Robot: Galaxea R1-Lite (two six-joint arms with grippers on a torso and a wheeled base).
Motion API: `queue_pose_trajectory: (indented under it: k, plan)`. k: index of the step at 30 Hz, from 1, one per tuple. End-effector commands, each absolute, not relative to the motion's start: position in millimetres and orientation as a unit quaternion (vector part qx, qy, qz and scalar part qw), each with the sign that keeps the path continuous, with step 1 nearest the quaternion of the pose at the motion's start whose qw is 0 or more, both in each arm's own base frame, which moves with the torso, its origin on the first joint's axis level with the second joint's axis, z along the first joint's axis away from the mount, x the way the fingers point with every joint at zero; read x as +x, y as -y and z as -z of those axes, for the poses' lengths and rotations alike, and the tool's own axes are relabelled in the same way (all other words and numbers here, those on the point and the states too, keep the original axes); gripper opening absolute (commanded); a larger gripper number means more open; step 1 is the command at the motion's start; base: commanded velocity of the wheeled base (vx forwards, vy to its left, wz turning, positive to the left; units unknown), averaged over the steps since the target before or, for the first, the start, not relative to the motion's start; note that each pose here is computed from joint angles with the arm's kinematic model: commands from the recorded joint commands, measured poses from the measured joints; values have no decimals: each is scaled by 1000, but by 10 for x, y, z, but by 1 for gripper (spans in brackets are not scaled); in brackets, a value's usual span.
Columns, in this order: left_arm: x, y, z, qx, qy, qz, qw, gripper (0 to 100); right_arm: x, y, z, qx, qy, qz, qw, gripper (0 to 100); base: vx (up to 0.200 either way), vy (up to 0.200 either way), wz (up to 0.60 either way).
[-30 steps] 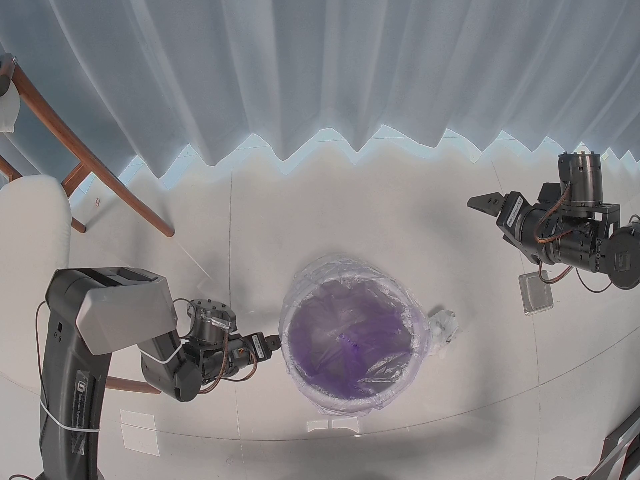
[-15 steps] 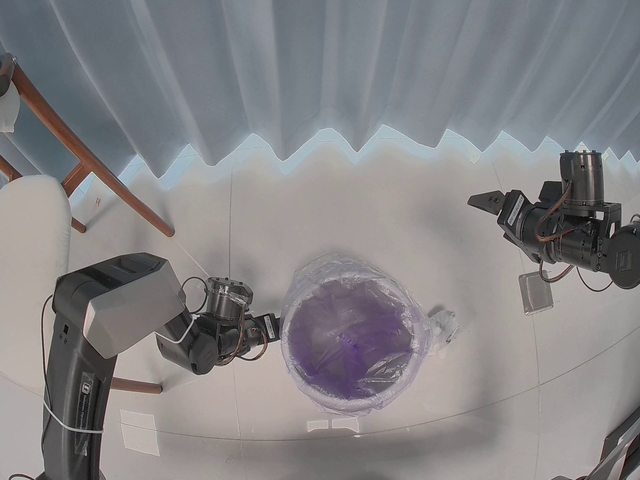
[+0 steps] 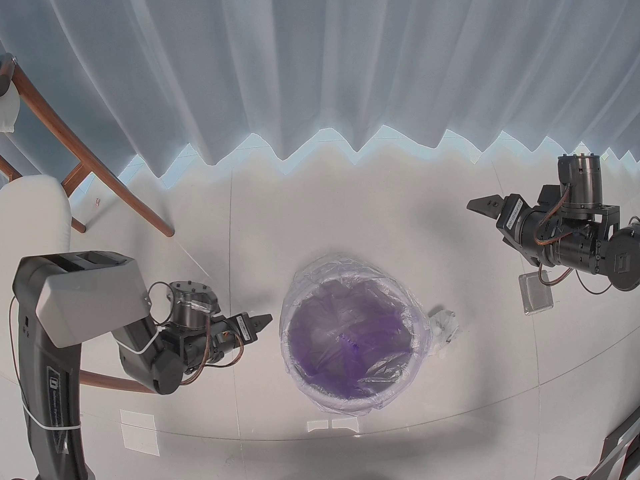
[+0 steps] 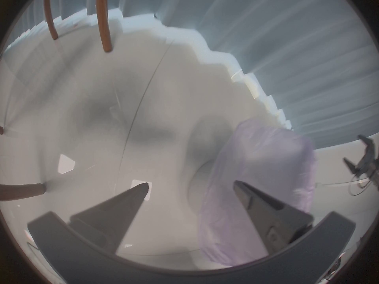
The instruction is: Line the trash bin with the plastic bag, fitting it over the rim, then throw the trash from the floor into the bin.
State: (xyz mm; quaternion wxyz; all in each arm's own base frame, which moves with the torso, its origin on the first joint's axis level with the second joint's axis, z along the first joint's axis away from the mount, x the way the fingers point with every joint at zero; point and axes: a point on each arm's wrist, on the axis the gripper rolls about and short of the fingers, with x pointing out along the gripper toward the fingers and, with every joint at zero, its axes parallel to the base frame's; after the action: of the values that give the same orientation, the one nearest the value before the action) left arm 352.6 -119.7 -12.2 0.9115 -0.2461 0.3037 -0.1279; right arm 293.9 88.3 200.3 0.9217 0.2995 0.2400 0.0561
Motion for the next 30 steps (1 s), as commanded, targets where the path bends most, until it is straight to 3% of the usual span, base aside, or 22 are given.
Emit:
queue_pose_trajectory:
  k: [1,13,30]
  plan:
    - [3123,1004,-274,-294,-243,162,910,0,2934,-911,-1916,297,-255,-55,919,100,0,0,0]
    - [3077,1299,399,-252,-303,220,892,0,2909,-912,-1858,294,-265,-52,917,100,0,0,0]
    - [3444,1506,630,-249,-297,236,891,0,2907,-912,-1842,292,-267,-51,917,100,0,0,0]
